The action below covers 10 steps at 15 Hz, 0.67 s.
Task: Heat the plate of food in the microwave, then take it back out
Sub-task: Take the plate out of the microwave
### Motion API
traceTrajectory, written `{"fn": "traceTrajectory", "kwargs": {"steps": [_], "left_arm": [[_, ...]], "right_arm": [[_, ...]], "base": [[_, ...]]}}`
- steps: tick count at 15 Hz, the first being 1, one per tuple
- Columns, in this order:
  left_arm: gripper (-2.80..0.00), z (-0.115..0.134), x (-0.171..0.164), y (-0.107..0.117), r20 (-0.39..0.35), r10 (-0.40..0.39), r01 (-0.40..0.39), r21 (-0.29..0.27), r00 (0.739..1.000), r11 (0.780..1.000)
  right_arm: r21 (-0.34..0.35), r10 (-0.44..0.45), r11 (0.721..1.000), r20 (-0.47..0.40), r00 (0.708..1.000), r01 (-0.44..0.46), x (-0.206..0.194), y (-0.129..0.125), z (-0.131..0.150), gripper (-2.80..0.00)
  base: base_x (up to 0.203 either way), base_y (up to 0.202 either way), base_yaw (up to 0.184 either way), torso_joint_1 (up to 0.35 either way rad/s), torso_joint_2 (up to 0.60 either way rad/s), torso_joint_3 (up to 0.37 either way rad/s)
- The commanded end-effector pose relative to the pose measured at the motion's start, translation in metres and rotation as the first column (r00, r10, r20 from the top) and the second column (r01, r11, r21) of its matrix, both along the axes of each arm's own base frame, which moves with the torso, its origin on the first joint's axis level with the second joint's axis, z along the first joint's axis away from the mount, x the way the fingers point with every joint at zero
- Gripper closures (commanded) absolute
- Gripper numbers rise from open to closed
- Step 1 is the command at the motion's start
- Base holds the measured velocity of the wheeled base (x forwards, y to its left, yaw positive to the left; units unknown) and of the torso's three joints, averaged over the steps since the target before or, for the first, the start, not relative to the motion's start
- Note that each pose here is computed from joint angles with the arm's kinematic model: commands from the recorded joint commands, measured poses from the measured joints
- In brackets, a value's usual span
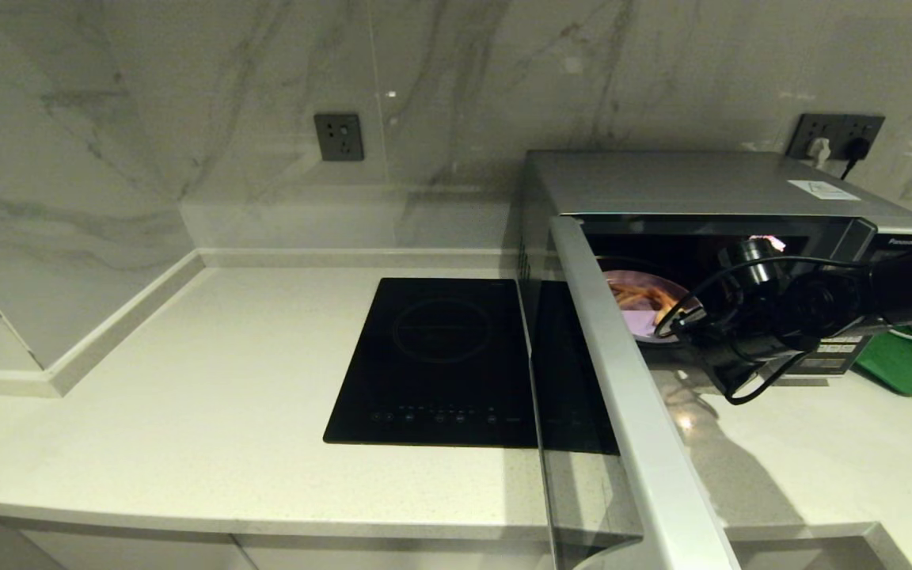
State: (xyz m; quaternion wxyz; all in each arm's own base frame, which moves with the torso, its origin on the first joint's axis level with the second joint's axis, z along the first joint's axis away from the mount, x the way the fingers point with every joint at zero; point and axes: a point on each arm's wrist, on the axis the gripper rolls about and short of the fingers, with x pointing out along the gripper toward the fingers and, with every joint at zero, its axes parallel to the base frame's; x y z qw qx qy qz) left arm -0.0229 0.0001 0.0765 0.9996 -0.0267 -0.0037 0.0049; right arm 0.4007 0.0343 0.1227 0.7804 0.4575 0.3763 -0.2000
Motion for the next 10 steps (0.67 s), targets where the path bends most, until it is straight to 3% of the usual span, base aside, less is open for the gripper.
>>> {"fn": "traceTrajectory", "kwargs": {"steps": [1,10], "left_arm": [[0.00,0.000,0.000,0.000,0.001,0.001,-0.001,0.000,1.000,1.000],[0.00,0.000,0.000,0.000,0.001,0.001,-0.001,0.000,1.000,1.000]], "right_arm": [[0.001,-0.005,1.000,-0.013,1.000,0.005,-0.003,0.000,-0.002,-2.80],[-0.002,-0.006,1.000,0.020,1.000,0.006,-0.003,-0.001,0.008,-2.80]], "base": [[0.000,0.000,0.000,0.000,0.00,0.000],[0.000,0.000,0.000,0.000,0.00,0.000]]}}
